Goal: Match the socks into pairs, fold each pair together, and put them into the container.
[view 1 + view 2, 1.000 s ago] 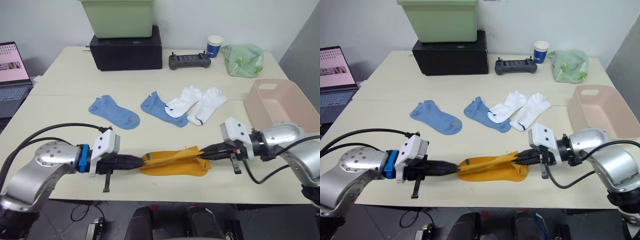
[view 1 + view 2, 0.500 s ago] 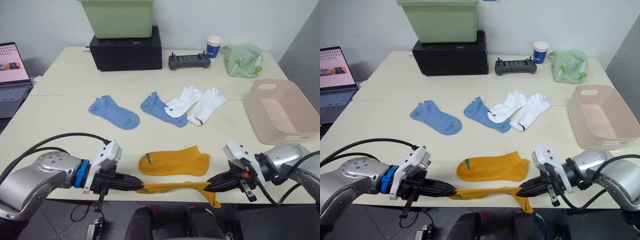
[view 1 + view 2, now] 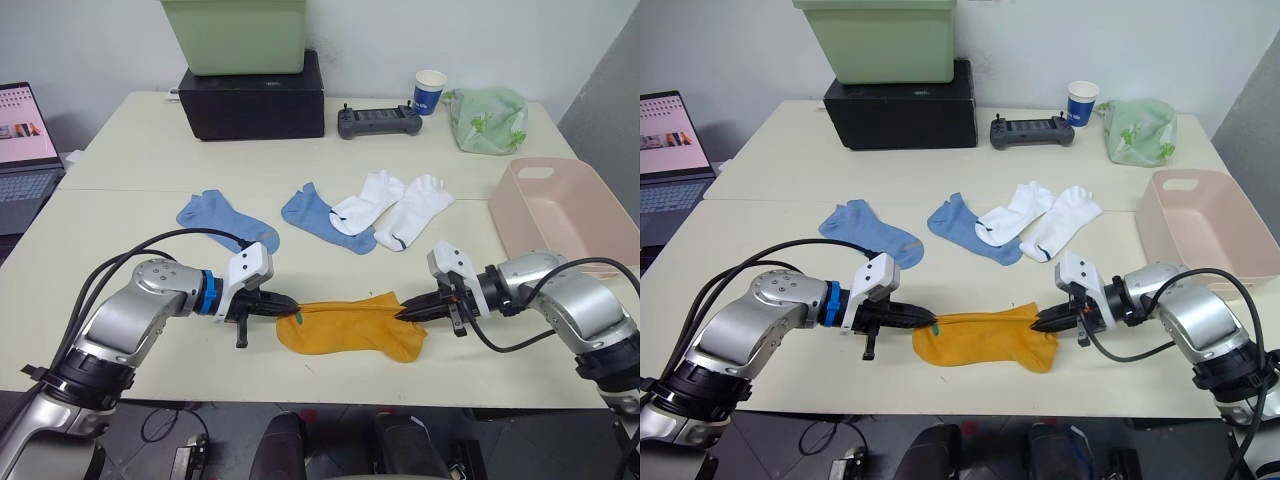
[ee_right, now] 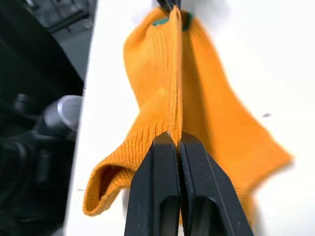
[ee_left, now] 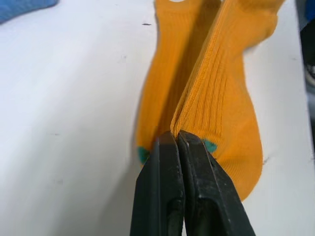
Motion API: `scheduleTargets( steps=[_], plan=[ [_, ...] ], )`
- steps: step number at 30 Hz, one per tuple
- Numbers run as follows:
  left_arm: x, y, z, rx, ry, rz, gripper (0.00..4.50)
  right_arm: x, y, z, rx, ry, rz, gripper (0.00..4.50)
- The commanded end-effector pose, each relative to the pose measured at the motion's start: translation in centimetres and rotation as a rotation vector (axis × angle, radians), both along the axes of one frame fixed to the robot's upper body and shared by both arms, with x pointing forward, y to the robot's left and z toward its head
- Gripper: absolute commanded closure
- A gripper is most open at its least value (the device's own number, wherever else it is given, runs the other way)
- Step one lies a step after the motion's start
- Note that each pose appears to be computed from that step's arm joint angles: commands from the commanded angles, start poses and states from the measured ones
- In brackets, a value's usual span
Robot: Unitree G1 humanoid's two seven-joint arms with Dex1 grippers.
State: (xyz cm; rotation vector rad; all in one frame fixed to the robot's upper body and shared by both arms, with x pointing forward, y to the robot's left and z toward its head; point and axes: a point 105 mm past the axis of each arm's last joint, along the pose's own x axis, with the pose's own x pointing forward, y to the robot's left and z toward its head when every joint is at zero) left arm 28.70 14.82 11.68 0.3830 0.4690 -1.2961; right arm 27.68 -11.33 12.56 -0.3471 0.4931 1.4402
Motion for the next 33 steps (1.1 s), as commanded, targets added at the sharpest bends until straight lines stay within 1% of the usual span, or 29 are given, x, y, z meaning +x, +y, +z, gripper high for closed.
scheduleTargets(
  steps=[1,4,10,18,23,26,27,28,29,30,31,32,33],
  plan=[
    [0.6,-0.1,0.4,0.016,-0.027,-0.022,4.48,1.0,0.1,0.4,-0.018,-0.061,0.005,4.50],
    [0.7,-0.2,0.1,0.027,-0.024,-0.029,4.48,1.3,0.1,0.3,-0.028,-0.072,0.005,4.50],
    [0.2,-0.6,-0.8,0.052,-0.003,-0.063,4.48,1.6,0.2,-0.2,-0.049,-0.076,0.012,4.50],
    [0.5,-0.5,-1.3,0.075,-0.011,-0.053,4.48,2.5,0.2,-0.5,-0.062,-0.093,-0.002,4.50],
    [1.1,-0.5,-1.2,0.076,-0.039,-0.042,4.48,3.0,0.3,-0.7,-0.068,-0.100,-0.010,4.50],
    [1.5,-0.5,-0.8,0.057,-0.064,-0.026,3.86,3.7,0.2,0.1,-0.043,-0.123,-0.037,3.77],
    [1.5,-0.3,-0.6,0.050,-0.064,-0.022,3.51,3.9,0.0,0.5,-0.035,-0.138,-0.050,3.41],
    [1.6,0.1,-0.2,0.040,-0.069,-0.003,3.26,4.2,-0.1,1.3,-0.016,-0.160,-0.069,3.14],
    [1.7,0.4,0.0,0.033,-0.072,0.010,2.95,4.4,-0.2,1.9,-0.003,-0.175,-0.081,2.77],
    [1.7,0.9,0.5,0.025,-0.077,0.022,2.56,4.4,-0.3,2.7,0.027,-0.184,-0.096,2.41],
    [1.6,1.4,0.8,0.023,-0.085,0.029,2.31,4.4,-0.5,3.3,0.046,-0.196,-0.105,2.40],
    [1.5,1.8,1.2,0.025,-0.105,0.022,1.94,4.2,-0.6,3.8,0.056,-0.213,-0.104,2.40],
    [1.3,2.1,1.5,0.020,-0.129,0.013,1.67,4.0,-0.7,4.0,0.067,-0.226,-0.103,2.40]
  ],
)
